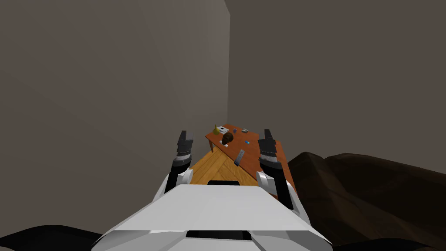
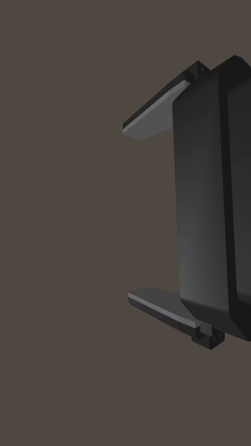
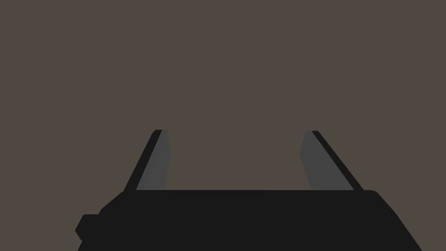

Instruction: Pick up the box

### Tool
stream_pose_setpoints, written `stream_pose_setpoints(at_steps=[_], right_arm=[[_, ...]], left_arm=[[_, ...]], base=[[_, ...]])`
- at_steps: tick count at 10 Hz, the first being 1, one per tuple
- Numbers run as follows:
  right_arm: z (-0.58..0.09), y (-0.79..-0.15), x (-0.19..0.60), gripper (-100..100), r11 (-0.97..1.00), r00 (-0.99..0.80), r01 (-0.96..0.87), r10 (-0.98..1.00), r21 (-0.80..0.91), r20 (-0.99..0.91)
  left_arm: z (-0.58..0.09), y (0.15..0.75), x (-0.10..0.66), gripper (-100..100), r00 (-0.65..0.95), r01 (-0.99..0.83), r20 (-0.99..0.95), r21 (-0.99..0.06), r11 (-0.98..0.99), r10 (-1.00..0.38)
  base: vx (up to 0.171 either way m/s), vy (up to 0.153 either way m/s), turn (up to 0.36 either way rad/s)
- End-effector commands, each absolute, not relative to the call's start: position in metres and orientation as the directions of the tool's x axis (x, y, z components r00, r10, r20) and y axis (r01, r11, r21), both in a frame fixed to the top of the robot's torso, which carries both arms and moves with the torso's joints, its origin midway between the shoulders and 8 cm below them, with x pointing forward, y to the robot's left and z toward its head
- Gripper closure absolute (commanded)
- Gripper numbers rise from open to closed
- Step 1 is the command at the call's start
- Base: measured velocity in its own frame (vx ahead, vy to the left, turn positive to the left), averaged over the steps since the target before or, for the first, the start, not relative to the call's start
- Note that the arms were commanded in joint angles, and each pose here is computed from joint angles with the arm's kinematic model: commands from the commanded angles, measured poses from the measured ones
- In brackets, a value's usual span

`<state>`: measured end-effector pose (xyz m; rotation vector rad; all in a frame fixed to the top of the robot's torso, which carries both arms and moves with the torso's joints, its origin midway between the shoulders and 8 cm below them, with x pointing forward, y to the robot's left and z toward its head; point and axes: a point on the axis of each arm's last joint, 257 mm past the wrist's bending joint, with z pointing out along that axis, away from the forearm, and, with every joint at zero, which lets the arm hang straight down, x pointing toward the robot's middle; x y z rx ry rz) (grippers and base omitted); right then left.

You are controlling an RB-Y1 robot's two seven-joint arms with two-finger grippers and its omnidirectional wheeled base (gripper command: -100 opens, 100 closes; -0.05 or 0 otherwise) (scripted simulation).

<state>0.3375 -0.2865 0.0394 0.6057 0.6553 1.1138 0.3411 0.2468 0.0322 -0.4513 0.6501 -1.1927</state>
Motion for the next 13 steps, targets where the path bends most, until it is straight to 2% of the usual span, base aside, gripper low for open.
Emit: stream_pose_setpoints(at_steps=[1,6,10,13], right_arm=[[0.038,-0.275,0.342,-100,0.341,0.269,-0.611,0.938,0.715,-0.217],[0.02,-0.205,0.361,-100,0.406,0.153,-0.661,0.896,0.631,-0.416],[-0.006,-0.128,0.365,-100,0.454,0.08,-0.74,0.793,0.497,-0.604],[-0.028,-0.086,0.36,-100,0.462,0.054,-0.787,0.711,0.408,-0.702]], left_arm=[[0.032,0.247,0.341,0,0.225,0.702,-0.224,-0.638,0.317,-0.948],[0.032,0.247,0.341,0,0.225,0.702,-0.223,-0.638,0.316,-0.949],[0.032,0.247,0.341,0,0.225,0.702,-0.223,-0.638,0.316,-0.949],[0.032,0.247,0.341,0,0.225,0.702,-0.223,-0.638,0.316,-0.948]], base=[[-0.005,0.026,-0.028],[-0.025,0.091,-0.074],[-0.05,0.124,-0.125],[-0.049,0.062,-0.07]])
